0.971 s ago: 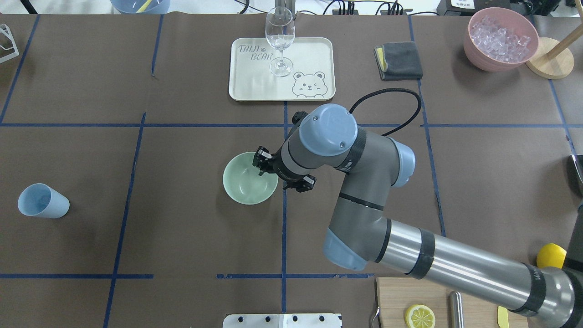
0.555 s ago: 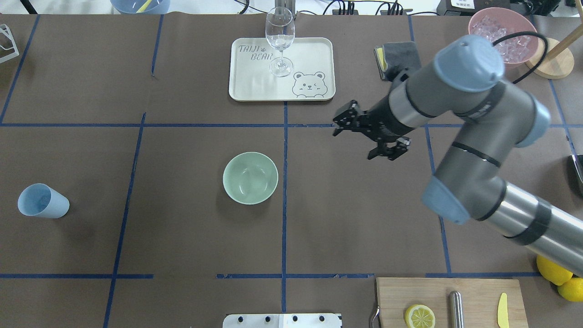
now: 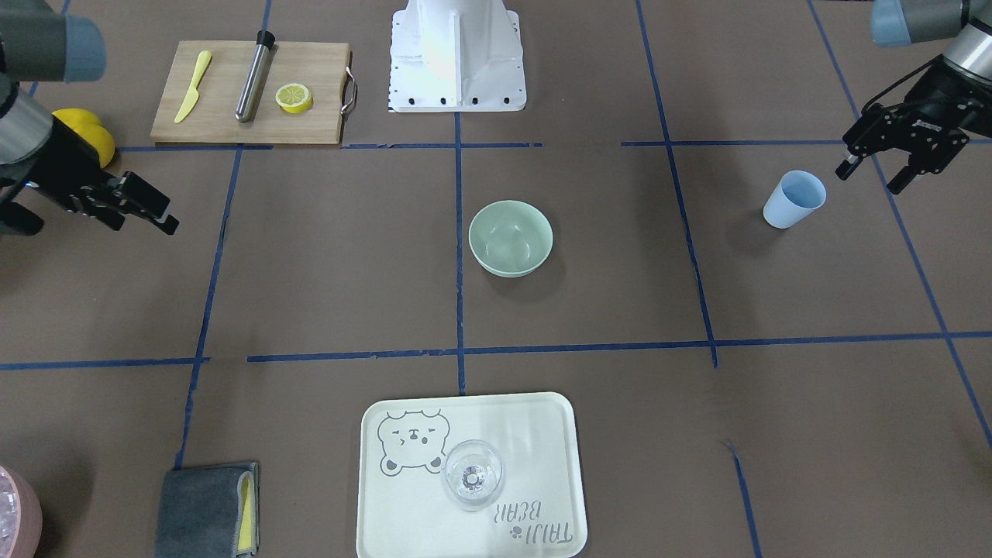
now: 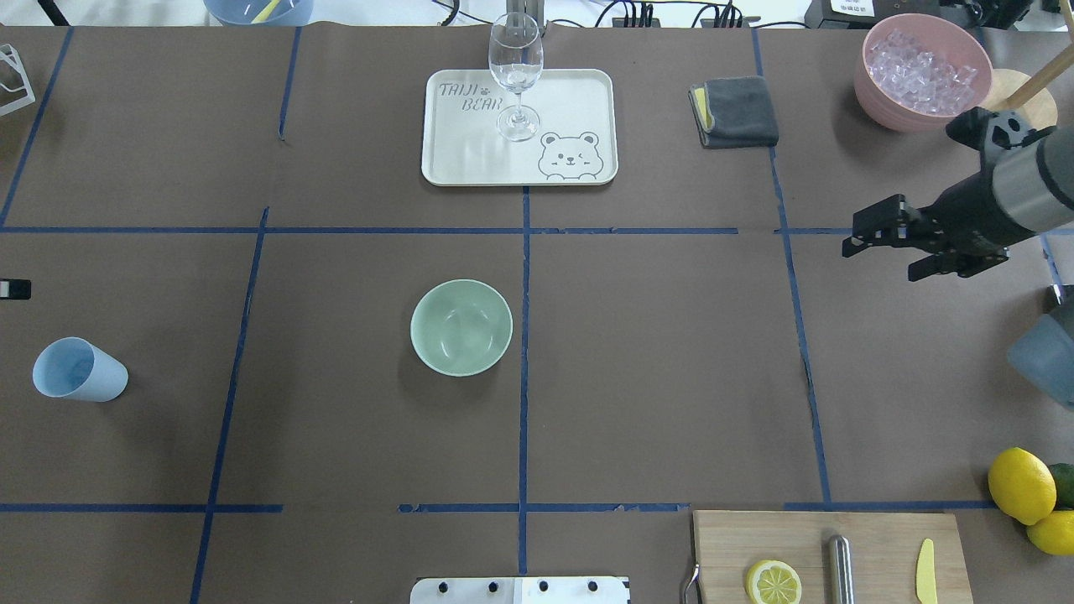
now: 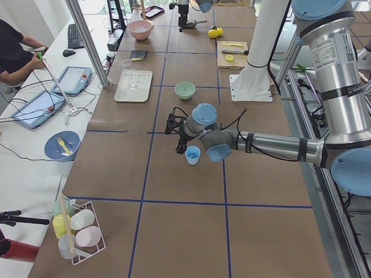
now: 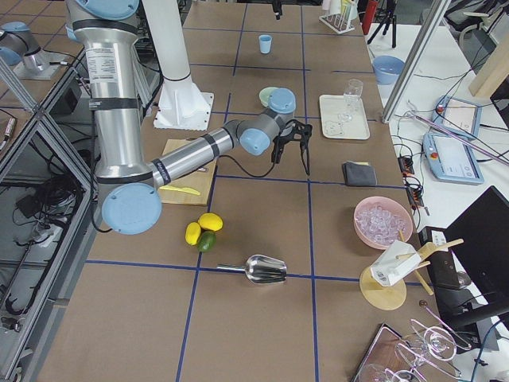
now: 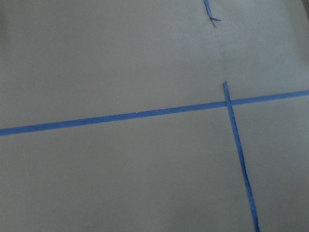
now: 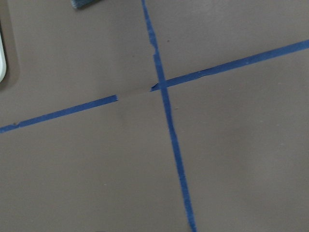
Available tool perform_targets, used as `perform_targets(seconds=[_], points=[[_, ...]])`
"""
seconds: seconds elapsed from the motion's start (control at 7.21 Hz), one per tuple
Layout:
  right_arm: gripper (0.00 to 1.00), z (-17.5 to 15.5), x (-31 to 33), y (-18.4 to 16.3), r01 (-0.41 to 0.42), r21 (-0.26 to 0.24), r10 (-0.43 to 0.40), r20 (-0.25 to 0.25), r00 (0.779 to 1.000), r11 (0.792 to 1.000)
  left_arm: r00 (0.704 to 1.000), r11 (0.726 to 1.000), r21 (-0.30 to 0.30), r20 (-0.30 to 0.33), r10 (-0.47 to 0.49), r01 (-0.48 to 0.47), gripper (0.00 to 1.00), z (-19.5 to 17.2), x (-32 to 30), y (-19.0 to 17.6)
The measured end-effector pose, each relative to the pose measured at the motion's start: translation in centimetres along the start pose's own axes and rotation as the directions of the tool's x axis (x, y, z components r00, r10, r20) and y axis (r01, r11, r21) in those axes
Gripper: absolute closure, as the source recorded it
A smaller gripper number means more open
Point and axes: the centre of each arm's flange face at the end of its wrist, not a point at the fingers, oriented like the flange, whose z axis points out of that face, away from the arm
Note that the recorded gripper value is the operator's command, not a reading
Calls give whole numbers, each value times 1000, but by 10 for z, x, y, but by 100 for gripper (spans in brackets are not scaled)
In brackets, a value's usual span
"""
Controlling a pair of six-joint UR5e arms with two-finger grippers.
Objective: Pour ice into bowl
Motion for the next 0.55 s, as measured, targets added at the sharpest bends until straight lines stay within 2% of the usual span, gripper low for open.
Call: perform_targets(seconds=[0.14, 0.55], points=[[0, -10, 28, -4, 18, 14, -17, -18, 1000, 1000, 1000, 999, 42, 7, -21, 21, 0, -5, 5, 20], [0, -28, 57, 0, 38, 36, -37, -30, 999, 999, 984, 979, 180, 127, -124, 100, 0, 17, 27, 76]])
